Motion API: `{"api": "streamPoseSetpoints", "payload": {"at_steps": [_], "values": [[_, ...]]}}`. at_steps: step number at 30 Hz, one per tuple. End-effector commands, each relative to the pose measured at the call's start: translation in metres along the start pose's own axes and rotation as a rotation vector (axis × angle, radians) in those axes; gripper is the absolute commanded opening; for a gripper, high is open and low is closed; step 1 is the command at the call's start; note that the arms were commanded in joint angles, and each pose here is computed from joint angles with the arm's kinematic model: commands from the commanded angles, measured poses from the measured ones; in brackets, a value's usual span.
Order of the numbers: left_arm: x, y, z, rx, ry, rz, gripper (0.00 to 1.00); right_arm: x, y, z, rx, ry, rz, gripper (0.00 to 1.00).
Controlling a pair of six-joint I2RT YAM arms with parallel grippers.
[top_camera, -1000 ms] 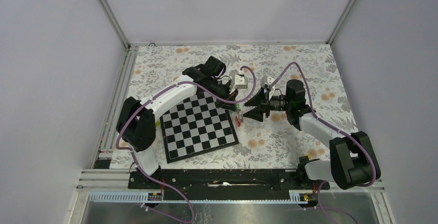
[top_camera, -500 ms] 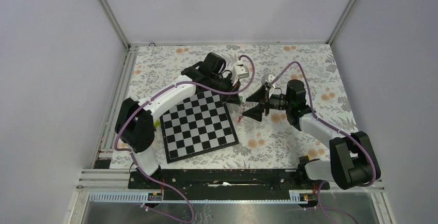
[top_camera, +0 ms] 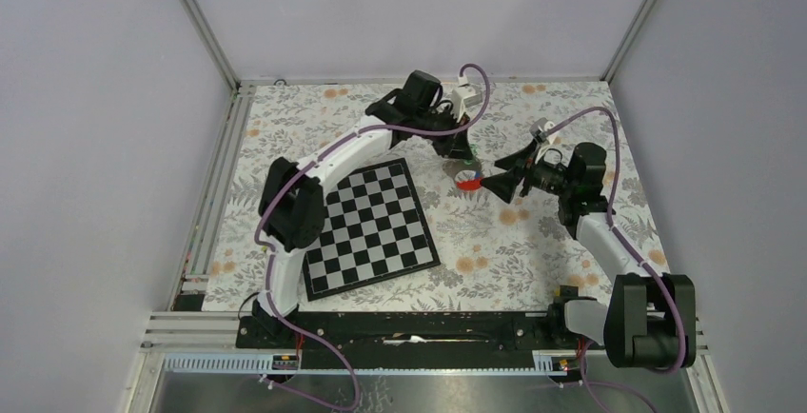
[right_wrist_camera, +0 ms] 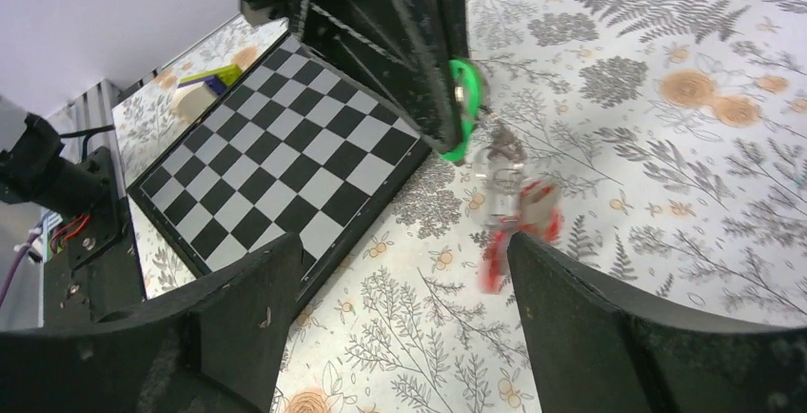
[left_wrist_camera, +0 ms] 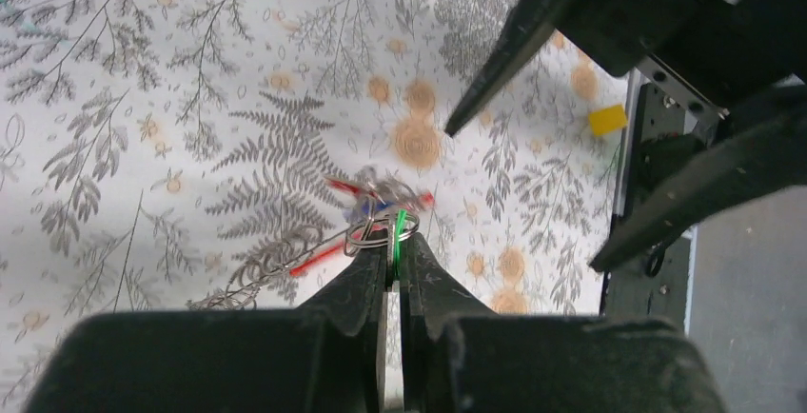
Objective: Put the keys on the keyring
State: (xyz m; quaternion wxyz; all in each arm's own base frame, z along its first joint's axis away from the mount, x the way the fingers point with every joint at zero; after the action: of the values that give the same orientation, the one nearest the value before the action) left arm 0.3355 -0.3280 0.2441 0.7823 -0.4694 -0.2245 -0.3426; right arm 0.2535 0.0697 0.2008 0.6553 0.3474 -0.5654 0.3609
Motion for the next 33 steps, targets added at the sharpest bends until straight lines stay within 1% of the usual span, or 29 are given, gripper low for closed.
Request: {"api": "streamPoseSetpoints", "payload": {"at_steps": [1,4,7,11,14,16,19,23,26,29,33], "values": [[0.040,-0.025,-0.020,-0.120,-0.082,-0.039,0.00,0.014,-0.010,0.017,-0.117,-0.014,-0.023,0.86],[0.035,-0.024,-0.041,-0.139,-0.058,-0.035,0.00,0.014,-0.016,0.025,-0.171,-0.012,-0.042,0.87],[0.013,-0.018,-0.054,-0.143,-0.021,-0.021,0.00,0.013,-0.018,0.030,-0.184,-0.013,-0.051,0.87],[-0.040,0.002,-0.066,-0.110,0.062,0.028,0.00,0.005,-0.017,0.030,-0.183,-0.007,-0.059,0.87],[-0.083,0.011,-0.069,-0.085,0.154,0.081,0.00,0.003,-0.018,0.031,-0.184,-0.004,-0.064,0.87],[-0.110,0.013,-0.071,-0.079,0.213,0.089,0.00,0.003,-0.018,0.031,-0.181,-0.005,-0.057,0.87],[-0.131,0.009,-0.070,-0.087,0.262,0.098,0.00,0.004,-0.018,0.033,-0.173,-0.007,-0.053,0.87],[-0.142,0.006,-0.067,-0.074,0.289,0.083,0.00,0.003,-0.016,0.037,-0.160,0.008,-0.047,0.87],[-0.144,0.009,-0.066,-0.050,0.303,0.082,0.00,0.002,-0.013,0.040,-0.149,0.036,-0.055,0.87],[-0.145,0.009,-0.065,-0.042,0.322,0.091,0.00,0.000,-0.011,0.043,-0.140,0.063,-0.028,0.86],[-0.148,0.009,-0.059,-0.013,0.355,0.086,0.00,-0.006,-0.007,0.048,-0.133,0.143,0.006,0.86]]}}
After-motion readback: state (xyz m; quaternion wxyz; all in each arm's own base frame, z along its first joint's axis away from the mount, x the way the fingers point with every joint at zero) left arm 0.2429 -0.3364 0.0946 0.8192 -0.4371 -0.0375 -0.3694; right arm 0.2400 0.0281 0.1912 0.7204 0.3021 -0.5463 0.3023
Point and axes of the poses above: each gripper's point midway between its finger pads, its own z axis back along the fingers, its own y axis along the line the jaws close on, x = y × z, the point moved 10 cm from there along z, back along the fingers, and after that the axes turned 15 degrees about z, right-handed, at the moved point
